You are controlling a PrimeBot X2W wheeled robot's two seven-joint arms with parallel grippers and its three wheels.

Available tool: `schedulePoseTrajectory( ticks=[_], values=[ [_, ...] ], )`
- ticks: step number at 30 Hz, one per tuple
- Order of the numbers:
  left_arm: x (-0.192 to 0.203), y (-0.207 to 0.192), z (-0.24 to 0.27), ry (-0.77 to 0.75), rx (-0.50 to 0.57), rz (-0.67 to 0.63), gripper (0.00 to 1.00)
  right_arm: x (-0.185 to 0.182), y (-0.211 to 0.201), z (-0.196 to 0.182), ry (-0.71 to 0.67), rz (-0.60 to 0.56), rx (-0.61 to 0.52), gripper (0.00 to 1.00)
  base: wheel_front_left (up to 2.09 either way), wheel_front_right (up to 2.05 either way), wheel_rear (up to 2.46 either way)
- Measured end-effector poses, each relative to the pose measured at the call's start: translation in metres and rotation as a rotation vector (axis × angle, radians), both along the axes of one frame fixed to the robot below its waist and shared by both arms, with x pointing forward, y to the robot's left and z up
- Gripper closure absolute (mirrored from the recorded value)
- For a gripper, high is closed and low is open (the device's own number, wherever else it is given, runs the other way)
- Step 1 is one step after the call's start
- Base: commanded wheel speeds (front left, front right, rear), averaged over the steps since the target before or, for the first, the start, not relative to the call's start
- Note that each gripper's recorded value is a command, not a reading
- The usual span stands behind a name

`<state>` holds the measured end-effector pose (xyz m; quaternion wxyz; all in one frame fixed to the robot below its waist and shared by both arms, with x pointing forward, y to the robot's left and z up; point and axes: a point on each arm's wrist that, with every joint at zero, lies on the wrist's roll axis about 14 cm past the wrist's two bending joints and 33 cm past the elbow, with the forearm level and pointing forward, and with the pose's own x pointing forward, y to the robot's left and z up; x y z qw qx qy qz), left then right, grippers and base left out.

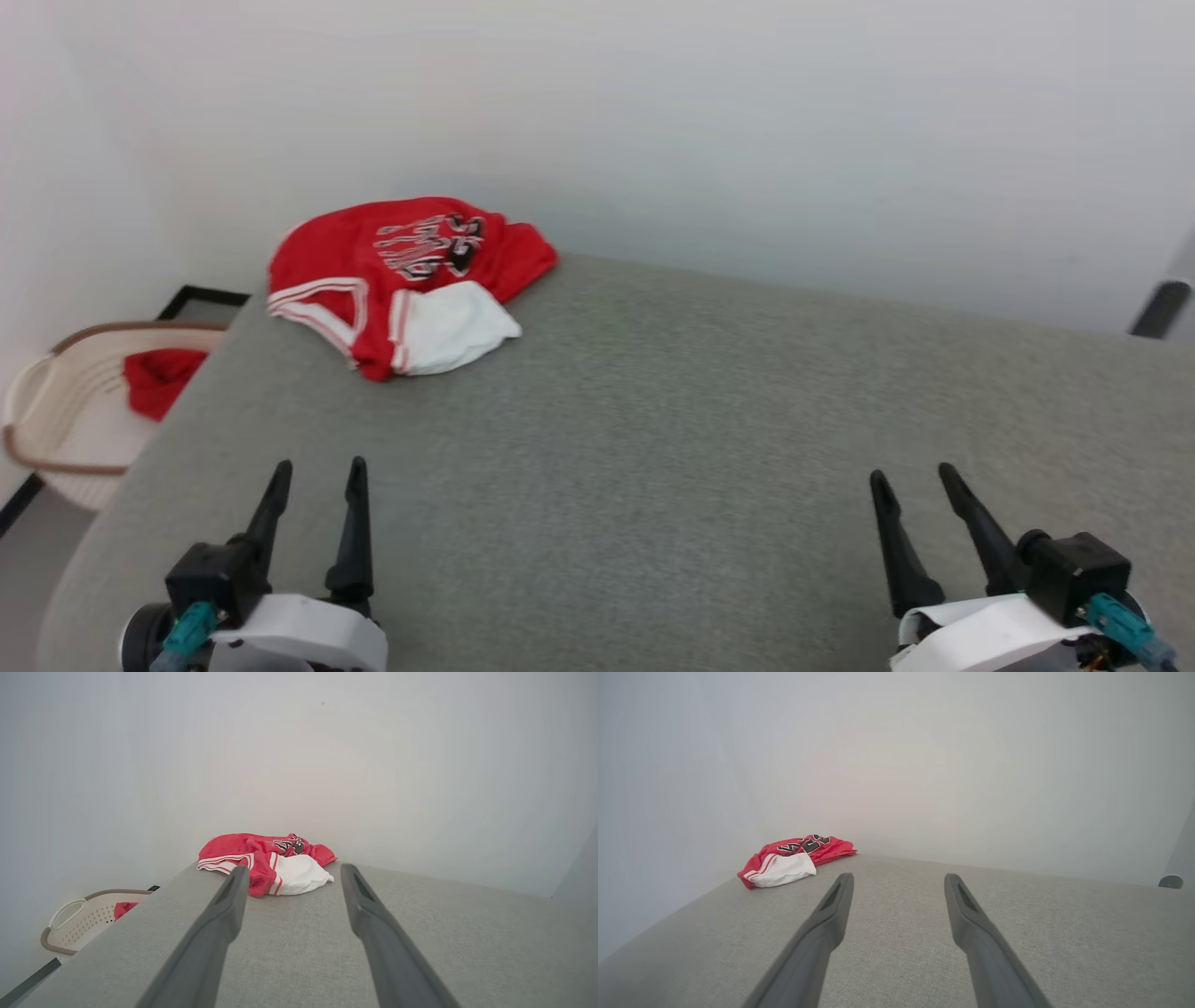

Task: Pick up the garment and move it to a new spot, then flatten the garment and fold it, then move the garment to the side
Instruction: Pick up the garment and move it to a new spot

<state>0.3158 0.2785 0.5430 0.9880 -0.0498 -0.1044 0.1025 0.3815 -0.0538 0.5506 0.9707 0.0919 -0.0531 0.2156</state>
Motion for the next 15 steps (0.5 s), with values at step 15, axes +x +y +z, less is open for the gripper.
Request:
schedulePoseTrajectory(
  ticks=[15],
  values=[
    [-0.056, 0.05, -0.008, 0.005, -0.032, 0.192, 0.0, -0.003, 0.075, 0.001, -0.002, 0.214, -0.009, 0.0, 0.0, 0.0, 0.0]
  ],
)
